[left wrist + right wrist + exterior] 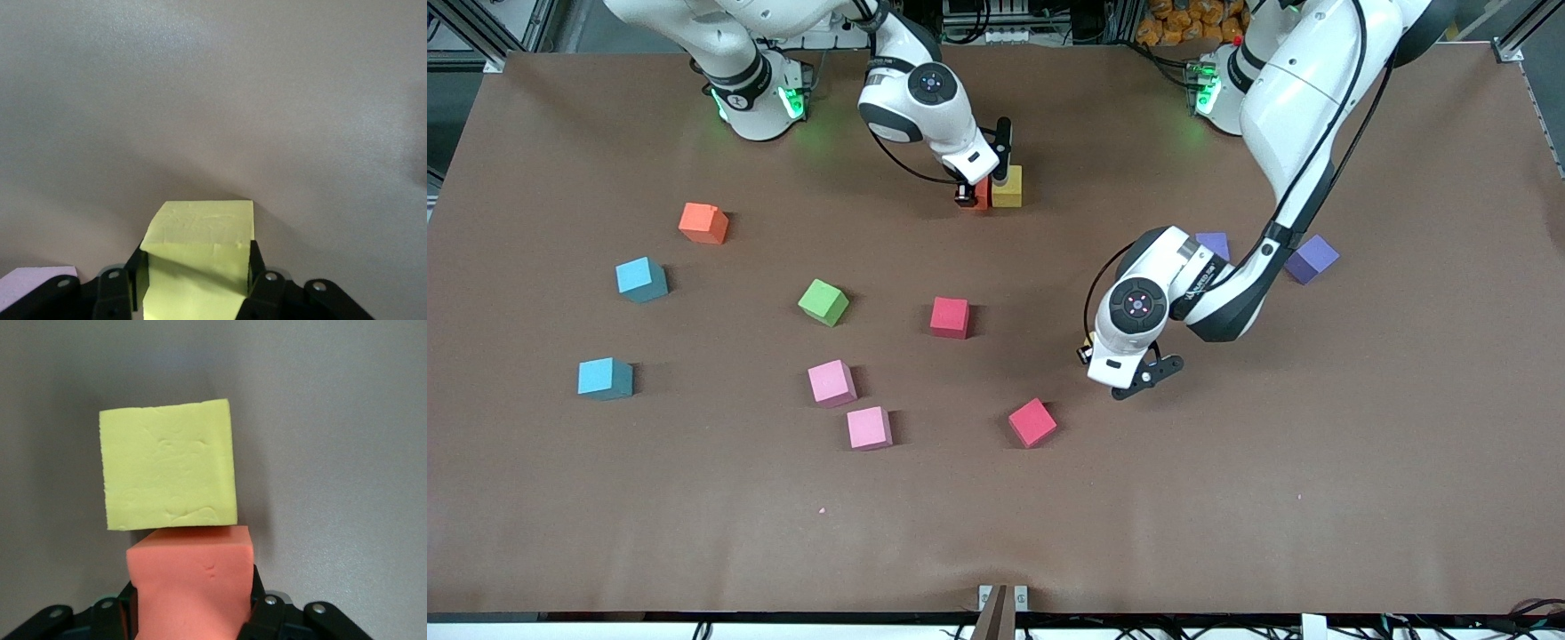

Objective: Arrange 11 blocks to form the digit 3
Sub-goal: 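Grasp the second yellow block with the left gripper and carry it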

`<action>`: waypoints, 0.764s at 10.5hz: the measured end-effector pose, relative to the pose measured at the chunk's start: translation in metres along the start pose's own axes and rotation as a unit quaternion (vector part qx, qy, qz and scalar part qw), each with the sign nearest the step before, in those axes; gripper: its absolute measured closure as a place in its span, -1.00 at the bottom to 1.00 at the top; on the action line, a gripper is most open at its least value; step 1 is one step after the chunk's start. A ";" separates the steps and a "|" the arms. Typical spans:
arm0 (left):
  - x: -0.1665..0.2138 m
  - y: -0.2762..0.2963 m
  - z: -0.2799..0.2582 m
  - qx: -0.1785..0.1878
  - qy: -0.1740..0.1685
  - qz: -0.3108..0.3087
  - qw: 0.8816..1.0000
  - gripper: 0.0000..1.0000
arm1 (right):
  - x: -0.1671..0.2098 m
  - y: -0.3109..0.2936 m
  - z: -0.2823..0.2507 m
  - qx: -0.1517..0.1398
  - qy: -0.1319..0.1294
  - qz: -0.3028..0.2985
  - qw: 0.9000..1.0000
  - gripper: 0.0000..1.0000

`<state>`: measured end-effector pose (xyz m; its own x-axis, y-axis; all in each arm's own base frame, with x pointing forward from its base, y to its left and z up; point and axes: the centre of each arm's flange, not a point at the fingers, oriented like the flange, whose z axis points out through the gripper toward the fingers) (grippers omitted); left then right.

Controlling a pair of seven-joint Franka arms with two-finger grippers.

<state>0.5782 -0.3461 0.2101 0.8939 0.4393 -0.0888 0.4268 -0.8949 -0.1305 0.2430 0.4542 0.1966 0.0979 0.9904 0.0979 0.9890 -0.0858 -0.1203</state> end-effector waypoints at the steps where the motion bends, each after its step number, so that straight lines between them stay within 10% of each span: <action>1: 0.000 0.000 0.000 0.000 0.000 -0.002 1.000 -0.16 | 0.000 0.000 0.000 0.000 0.000 0.000 1.000 -0.20; 8: -0.001 -0.022 -0.031 0.013 -0.041 -0.105 0.993 -0.10 | 0.001 0.000 0.000 0.001 0.002 0.000 1.000 -0.20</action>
<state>0.5719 -0.3291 0.2435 0.7704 0.6226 -0.1374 0.5988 -0.7805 -0.1794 0.2433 0.4555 0.1967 0.0985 0.9899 0.1022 0.9888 -0.0858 -0.1218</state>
